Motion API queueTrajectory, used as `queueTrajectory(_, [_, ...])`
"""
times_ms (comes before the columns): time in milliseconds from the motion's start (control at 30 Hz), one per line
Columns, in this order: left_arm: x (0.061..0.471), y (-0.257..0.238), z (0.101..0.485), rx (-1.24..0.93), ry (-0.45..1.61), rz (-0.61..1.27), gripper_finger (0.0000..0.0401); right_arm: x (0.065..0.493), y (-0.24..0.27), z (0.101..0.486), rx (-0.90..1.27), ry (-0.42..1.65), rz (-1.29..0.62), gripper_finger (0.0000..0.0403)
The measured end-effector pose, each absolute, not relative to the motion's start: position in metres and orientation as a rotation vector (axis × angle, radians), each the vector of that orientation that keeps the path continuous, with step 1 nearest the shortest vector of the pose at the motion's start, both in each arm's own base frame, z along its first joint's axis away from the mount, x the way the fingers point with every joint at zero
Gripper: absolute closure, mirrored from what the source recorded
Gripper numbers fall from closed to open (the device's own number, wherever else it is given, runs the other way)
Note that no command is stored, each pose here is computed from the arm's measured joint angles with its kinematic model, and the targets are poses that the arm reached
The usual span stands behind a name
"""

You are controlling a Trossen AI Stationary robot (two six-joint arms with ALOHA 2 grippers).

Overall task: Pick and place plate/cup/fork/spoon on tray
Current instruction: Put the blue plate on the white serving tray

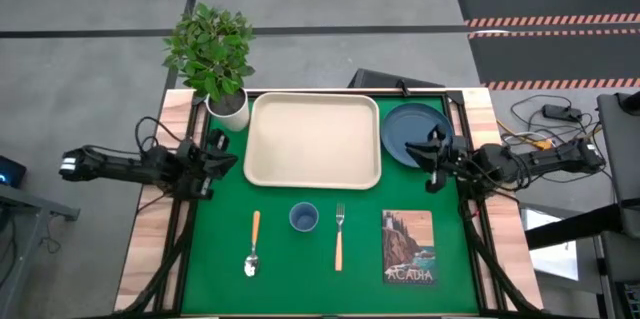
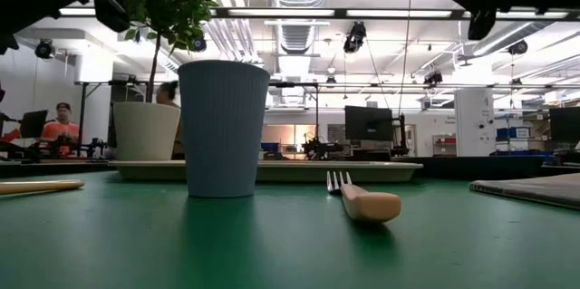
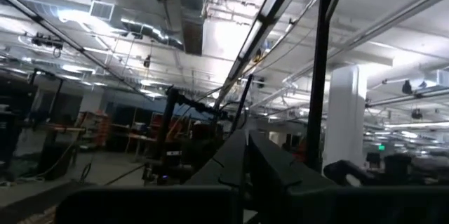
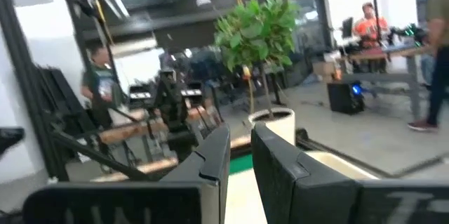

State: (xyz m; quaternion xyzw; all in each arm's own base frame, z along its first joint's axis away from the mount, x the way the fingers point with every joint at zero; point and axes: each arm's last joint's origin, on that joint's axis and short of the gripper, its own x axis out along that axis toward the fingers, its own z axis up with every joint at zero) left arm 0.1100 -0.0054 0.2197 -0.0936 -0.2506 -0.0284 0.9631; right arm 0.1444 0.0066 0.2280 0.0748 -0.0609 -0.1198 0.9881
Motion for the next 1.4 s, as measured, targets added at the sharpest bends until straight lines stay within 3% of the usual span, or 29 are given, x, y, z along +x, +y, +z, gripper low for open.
queueTrajectory(333, [0.115, -0.001, 0.215, -0.202, -0.470, 0.125, 0.0401, 0.163, -0.006, 0.258, 0.216, 0.214, -0.419, 0.0355])
queueTrajectory(633, [0.118, -0.001, 0.213, -0.203, -0.450, 0.131, 0.0401, 0.166, -0.024, 0.243, 0.253, 0.670, -0.608, 0.0355])
queueTrajectory(967, [0.118, 0.001, 0.213, -0.211, -0.449, 0.175, 0.0401, 0.186, -0.055, 0.214, 0.325, 0.920, -0.562, 0.0355])
queueTrajectory(1400, [0.121, 0.000, 0.210, -0.206, -0.418, 0.176, 0.0401, 0.208, -0.081, 0.196, 0.127, 1.128, -0.388, 0.0350])
